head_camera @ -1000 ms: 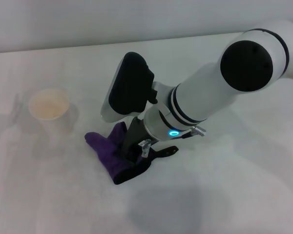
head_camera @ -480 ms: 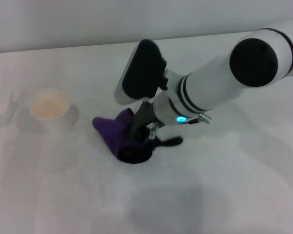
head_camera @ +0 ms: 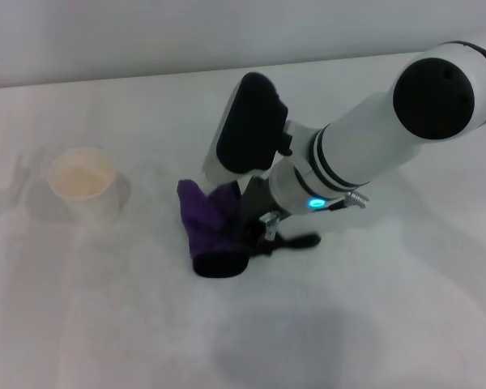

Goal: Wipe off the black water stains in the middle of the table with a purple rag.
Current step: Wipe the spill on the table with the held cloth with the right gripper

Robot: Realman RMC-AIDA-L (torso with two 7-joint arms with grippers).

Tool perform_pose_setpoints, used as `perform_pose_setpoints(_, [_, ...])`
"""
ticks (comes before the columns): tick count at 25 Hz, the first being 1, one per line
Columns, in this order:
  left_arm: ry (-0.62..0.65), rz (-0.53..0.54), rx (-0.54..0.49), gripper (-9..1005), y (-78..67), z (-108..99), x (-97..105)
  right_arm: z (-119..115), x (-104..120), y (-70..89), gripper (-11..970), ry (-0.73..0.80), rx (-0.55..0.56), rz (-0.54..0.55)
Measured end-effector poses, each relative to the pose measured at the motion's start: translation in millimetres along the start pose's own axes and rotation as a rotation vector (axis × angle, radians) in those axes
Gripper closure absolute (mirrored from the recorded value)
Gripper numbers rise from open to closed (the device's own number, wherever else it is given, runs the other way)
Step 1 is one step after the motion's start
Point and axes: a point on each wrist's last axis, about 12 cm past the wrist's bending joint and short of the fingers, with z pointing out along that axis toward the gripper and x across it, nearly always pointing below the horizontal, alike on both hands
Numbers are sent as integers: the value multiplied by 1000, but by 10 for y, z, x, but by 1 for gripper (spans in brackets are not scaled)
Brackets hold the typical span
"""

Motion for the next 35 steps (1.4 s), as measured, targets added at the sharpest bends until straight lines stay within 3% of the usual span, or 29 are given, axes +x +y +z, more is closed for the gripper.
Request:
perform_pose_setpoints(5, [0,0,0,105,-1,0,0,-68,-114,181,905,-29,-114,-36])
perform_pose_setpoints(12, [-3,-5,5,105,-20,17,-6,-33,-59,336,906,-16,-247,-55])
perform_pose_setpoints(27, [0,-9,0,105,-20,-13,8,66,77,45,906,-151,-35,55])
perform_pose_setpoints(35, [-4,-9,4,105,-28,3,-1,64,96,20,906,-149,-24,55])
